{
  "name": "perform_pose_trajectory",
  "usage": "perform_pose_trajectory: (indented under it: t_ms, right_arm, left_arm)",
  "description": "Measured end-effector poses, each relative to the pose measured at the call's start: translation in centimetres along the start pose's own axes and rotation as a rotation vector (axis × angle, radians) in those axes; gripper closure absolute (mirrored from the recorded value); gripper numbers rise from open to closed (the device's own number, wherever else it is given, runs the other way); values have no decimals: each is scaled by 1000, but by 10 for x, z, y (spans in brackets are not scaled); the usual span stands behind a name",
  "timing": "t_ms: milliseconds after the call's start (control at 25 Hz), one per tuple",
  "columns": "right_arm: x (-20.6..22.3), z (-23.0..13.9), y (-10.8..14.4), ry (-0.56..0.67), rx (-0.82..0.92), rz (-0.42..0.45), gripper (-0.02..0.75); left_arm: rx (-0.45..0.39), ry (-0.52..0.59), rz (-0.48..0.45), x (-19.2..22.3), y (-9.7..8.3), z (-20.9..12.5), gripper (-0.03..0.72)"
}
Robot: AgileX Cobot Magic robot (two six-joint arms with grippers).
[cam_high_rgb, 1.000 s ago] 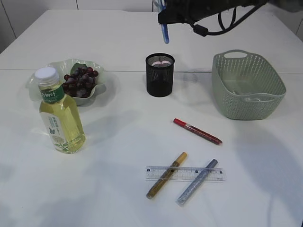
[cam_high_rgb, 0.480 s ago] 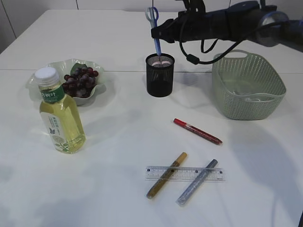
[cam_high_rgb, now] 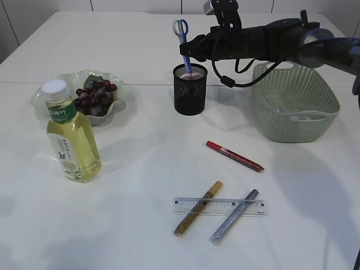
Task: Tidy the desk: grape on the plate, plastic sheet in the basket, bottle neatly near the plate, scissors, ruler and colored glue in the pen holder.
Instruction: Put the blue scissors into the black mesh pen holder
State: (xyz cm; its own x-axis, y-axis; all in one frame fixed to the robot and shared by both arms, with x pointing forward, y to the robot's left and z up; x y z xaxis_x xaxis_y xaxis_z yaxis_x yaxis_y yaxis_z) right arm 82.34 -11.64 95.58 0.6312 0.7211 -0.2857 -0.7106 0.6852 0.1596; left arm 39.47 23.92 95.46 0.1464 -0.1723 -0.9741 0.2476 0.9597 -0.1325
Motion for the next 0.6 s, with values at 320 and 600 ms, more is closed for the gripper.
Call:
perform_pose_trajectory:
  t_ms: [320, 600]
  right_arm:
    - [0, -1, 0, 1, 0, 4, 472]
    - [-1, 3, 1, 1, 23, 3, 465]
  left_arm:
    - [0, 1, 0, 0, 0, 0, 273]
    - [0, 25, -1, 0, 0, -4, 273]
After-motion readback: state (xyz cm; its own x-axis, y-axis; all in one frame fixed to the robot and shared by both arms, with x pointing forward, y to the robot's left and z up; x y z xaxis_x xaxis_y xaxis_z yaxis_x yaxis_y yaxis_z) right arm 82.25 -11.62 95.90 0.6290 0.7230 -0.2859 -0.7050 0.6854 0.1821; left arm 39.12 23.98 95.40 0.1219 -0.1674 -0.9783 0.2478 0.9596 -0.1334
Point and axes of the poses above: a point on each arm's last joint axis where the gripper is mounted, x pointing out along that axis toward the gripper, y along the wrist's bending axis when the last joint is at zero, z = x × y, the point moved 5 cm from there along x, pointing out along that axis toward the gripper, and after that the axes turned 2 degrees about x, right-handed, at the moved point
